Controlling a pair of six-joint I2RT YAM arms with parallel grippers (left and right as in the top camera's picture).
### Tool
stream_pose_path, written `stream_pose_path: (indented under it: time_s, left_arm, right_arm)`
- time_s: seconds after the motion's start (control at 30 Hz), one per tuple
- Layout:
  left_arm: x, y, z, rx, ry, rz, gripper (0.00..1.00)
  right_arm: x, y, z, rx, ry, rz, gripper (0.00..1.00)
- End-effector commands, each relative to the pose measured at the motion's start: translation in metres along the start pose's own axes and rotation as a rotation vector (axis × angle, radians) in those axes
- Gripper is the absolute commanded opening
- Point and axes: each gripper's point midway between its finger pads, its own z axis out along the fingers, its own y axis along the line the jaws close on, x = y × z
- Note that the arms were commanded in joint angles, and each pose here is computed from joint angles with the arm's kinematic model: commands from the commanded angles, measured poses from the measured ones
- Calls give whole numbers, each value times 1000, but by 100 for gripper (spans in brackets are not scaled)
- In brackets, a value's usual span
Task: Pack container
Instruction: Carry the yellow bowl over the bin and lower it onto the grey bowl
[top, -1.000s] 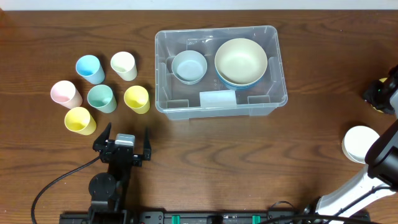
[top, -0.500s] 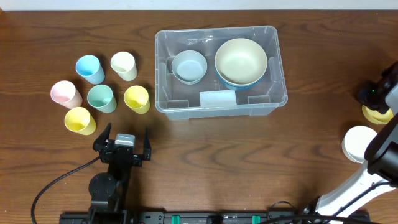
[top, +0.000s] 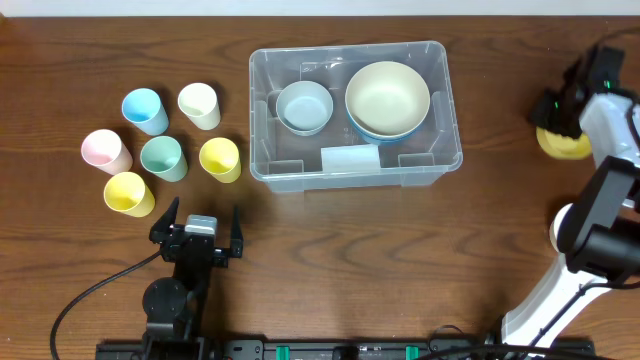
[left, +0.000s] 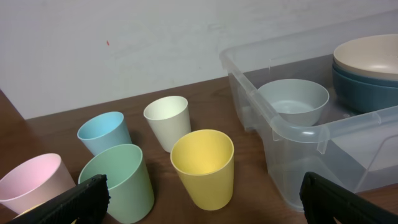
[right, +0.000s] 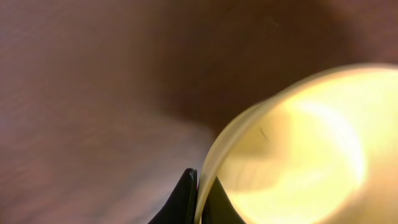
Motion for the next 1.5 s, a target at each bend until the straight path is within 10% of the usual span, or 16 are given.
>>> stream_pose_path:
  time_s: [0.0,0.33,0.63,1.07,1.47]
  left_arm:
    - [15,-4,1,18,44,1,98]
    - [15,-4,1,18,44,1,98]
    - [15,-4,1,18,44,1,98]
    - [15,-4,1,18,44,1,98]
    - [15,-4,1,18,44,1,98]
  right_arm:
    - [-33,37,-29,-57,-69,-10,1]
    - [-64,157,-159,-247,-198,-215,1]
    - [18,317,-235,-502,-235,-505,1]
    - [171,438,-186,-457,-166,-851,1]
    - [234,455,-109,-399,-37,-939,1]
